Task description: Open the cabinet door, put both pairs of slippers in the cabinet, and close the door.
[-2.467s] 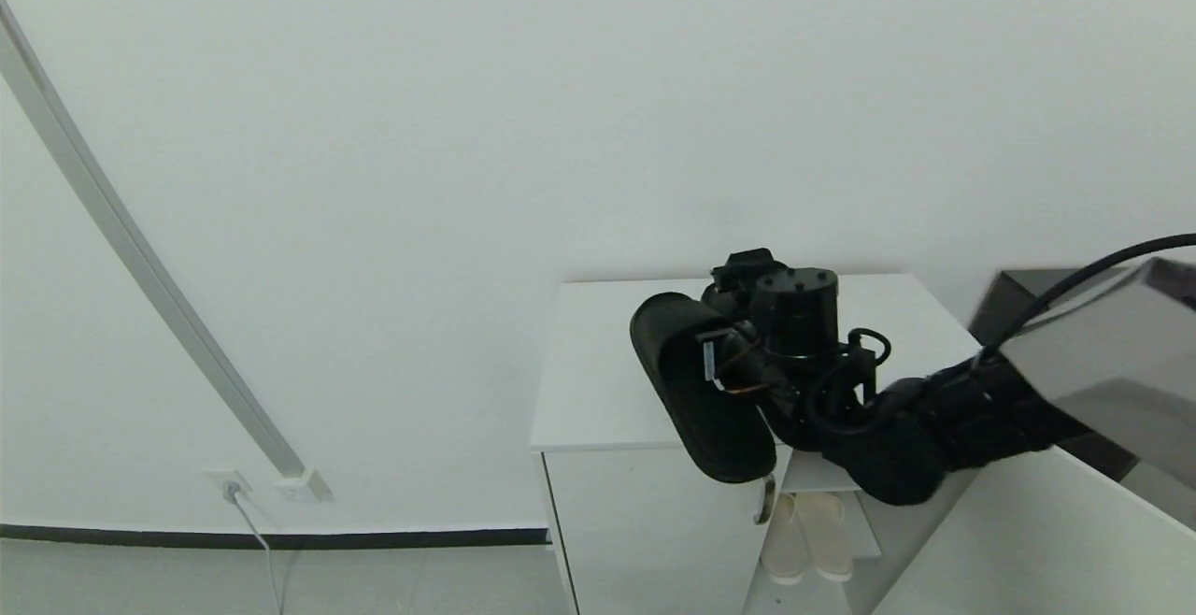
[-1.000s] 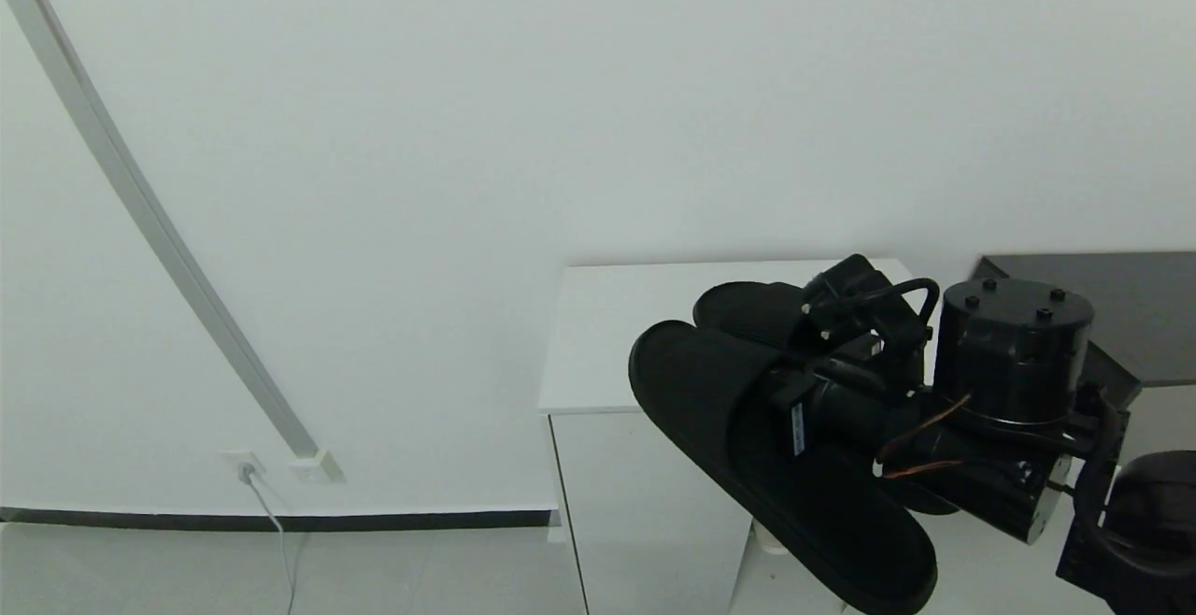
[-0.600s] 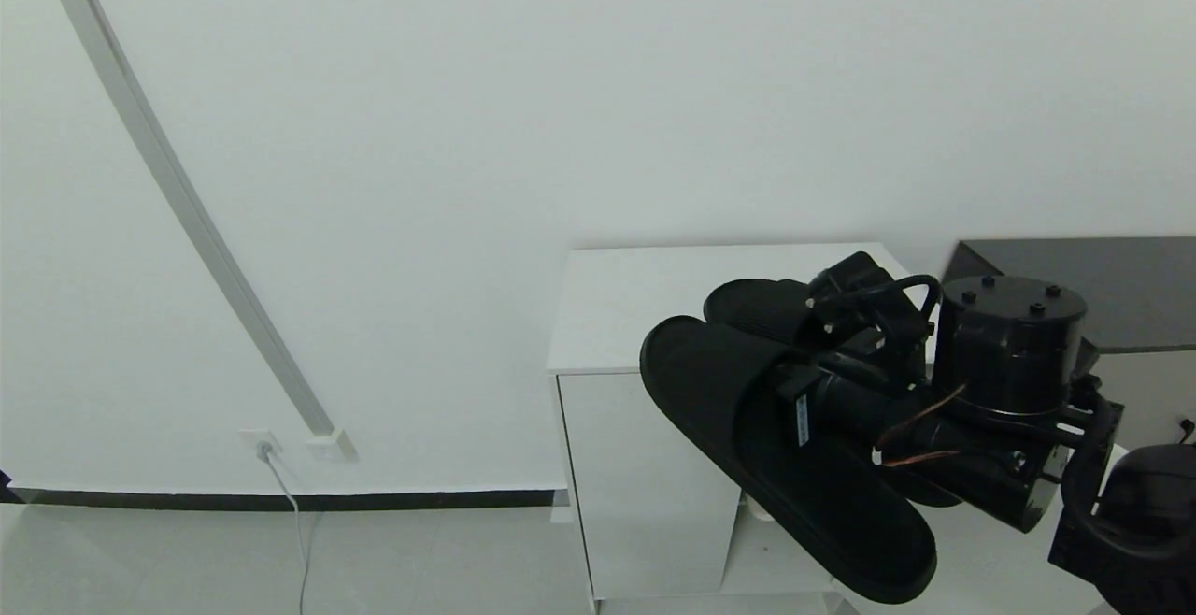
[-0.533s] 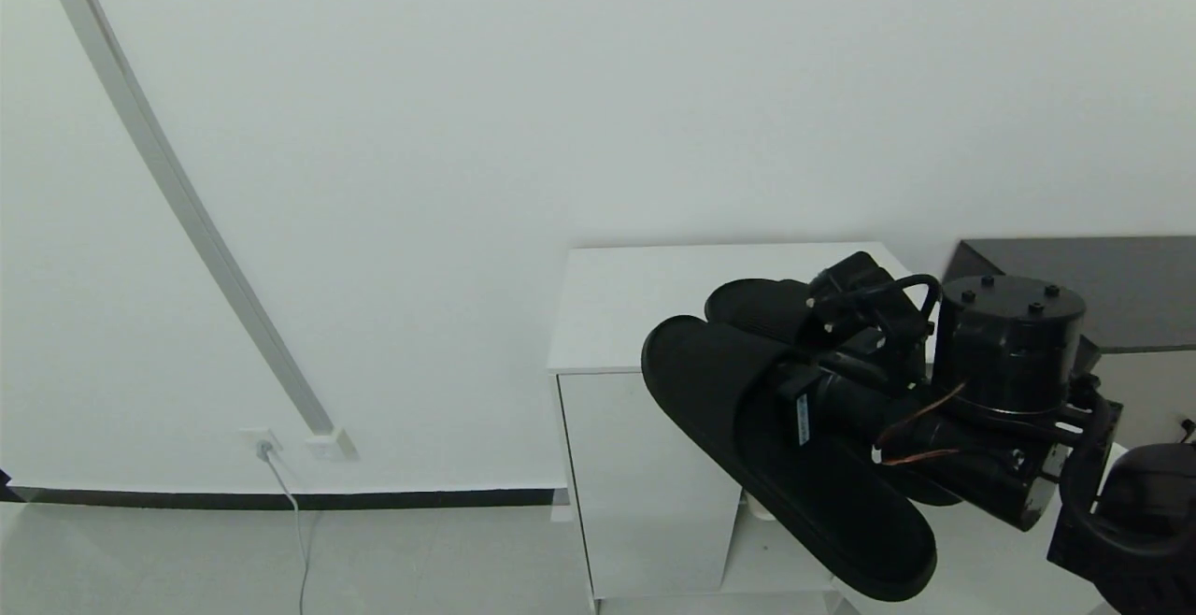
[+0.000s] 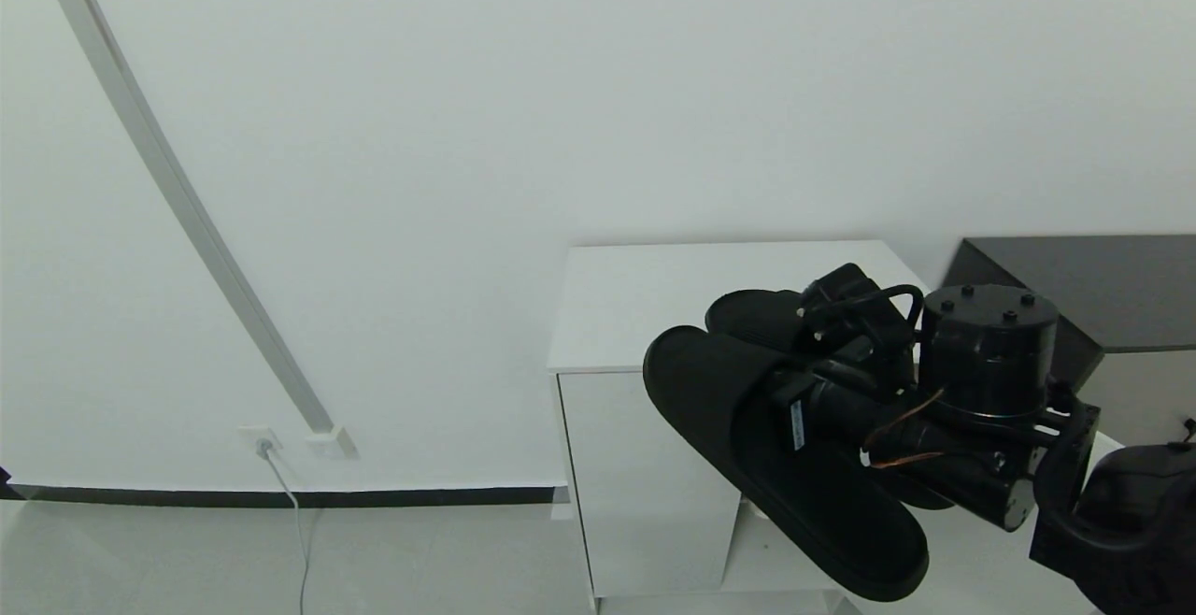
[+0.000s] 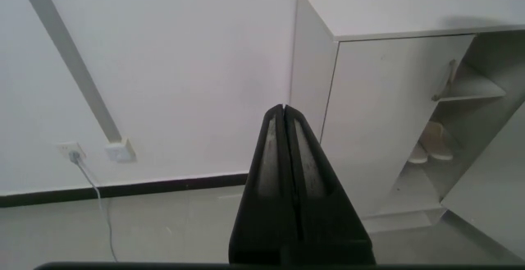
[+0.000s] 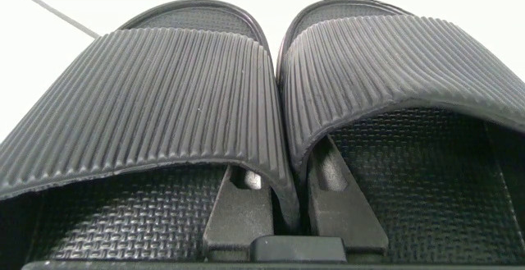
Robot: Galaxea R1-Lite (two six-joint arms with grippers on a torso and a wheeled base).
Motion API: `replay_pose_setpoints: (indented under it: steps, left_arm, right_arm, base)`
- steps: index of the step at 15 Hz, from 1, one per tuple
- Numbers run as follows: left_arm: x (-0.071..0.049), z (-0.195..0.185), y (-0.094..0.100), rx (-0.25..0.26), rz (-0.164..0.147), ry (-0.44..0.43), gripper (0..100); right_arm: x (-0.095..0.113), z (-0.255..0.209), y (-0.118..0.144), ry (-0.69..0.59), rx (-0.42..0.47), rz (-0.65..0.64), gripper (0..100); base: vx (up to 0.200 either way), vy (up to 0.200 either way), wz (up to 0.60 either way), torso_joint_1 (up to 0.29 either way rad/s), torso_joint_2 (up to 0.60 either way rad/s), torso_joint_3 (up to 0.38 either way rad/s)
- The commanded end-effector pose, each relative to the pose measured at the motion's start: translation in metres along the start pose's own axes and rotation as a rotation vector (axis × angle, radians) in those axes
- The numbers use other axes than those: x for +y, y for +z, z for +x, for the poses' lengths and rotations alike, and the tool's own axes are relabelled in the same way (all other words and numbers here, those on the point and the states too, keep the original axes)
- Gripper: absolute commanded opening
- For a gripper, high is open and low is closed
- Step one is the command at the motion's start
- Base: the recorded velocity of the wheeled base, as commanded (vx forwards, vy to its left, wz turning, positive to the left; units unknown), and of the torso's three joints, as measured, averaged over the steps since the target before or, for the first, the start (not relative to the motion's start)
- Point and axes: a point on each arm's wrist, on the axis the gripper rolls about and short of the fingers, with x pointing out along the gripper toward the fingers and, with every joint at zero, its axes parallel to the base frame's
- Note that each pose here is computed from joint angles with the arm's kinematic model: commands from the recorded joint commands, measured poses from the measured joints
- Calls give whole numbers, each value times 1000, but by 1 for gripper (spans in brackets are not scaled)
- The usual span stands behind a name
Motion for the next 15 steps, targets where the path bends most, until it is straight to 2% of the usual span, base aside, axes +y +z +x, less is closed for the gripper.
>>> replay_pose_setpoints:
  steps: [1, 15]
  left_arm:
    - [0, 0, 0, 2, 0, -1, 0]
    - [0, 0, 0, 0, 0, 1, 0]
  right_arm:
    - [0, 1, -3, 1, 10, -1, 0]
    - [2, 0, -8, 4, 28, -4, 0]
  base:
    - [0, -200, 0, -2, 2, -2]
    - [0, -200, 0, 3, 1, 3]
